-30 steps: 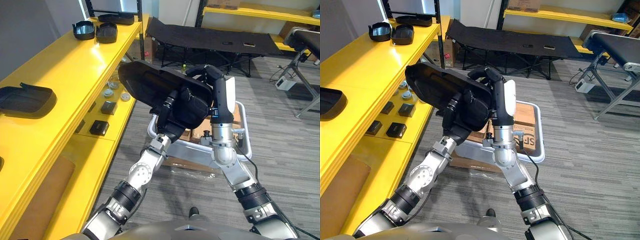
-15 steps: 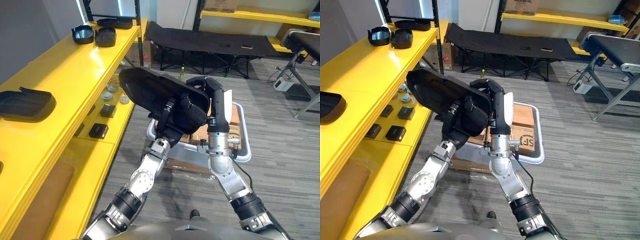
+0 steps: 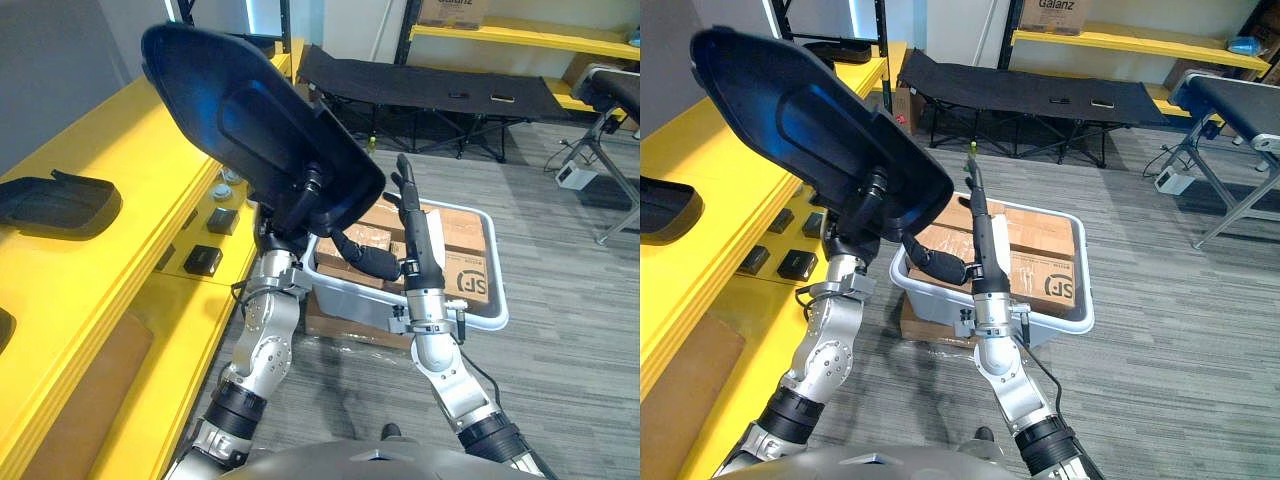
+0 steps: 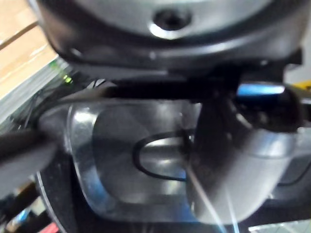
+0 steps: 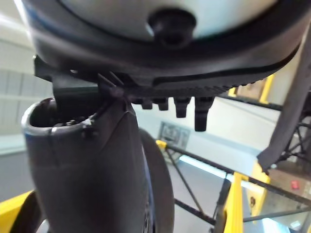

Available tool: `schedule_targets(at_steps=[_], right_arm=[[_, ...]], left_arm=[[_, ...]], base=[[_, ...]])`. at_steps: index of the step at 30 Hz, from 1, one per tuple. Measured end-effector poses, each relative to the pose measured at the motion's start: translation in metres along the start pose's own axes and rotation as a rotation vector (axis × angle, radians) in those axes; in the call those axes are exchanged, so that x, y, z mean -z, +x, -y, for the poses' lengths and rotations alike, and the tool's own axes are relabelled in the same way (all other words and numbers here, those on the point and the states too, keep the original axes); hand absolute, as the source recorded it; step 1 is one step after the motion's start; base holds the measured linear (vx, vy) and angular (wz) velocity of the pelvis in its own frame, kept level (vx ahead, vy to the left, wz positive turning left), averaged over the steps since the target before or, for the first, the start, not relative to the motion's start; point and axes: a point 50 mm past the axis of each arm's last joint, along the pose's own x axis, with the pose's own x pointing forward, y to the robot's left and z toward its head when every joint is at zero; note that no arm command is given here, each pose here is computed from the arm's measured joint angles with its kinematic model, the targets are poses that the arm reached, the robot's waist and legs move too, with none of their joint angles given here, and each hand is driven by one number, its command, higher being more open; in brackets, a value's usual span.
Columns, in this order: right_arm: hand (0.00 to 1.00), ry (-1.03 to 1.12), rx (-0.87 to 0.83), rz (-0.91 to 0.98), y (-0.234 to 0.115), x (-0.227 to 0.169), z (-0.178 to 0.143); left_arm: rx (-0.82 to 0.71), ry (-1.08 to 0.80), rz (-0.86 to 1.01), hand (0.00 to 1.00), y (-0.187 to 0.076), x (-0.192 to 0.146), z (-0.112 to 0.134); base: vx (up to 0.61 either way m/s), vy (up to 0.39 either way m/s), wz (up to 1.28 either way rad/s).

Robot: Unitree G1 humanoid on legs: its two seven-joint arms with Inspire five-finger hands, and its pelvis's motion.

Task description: Walk over and take three plastic housings, then place them on the shelf

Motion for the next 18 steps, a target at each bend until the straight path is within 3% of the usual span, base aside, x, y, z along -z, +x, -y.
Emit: schedule_targets(at_steps=[8, 12, 18], right_arm=[[1.0, 0.037, 0.104, -0.224, -0.021, 0.027, 0.024], [1.0, 0.245, -0.007, -0.315, -0.032, 0.035, 0.021], [1.0, 0.387, -0.039, -0.362, -0.045, 0.038, 0.018]], left_arm=[[-0.23, 0.419, 0.239, 0.0, 0.003, -0.03, -0.024], [-0.201, 0.607, 0.309, 0.0, -0.005, -0.04, -0.026], [-0.112, 0.638, 0.238, 0.0, -0.023, -0.038, -0.034]], base=[[0.0, 0.0, 0.0], [0.0, 0.001, 0.03], [0.0, 0.001, 0.01]])
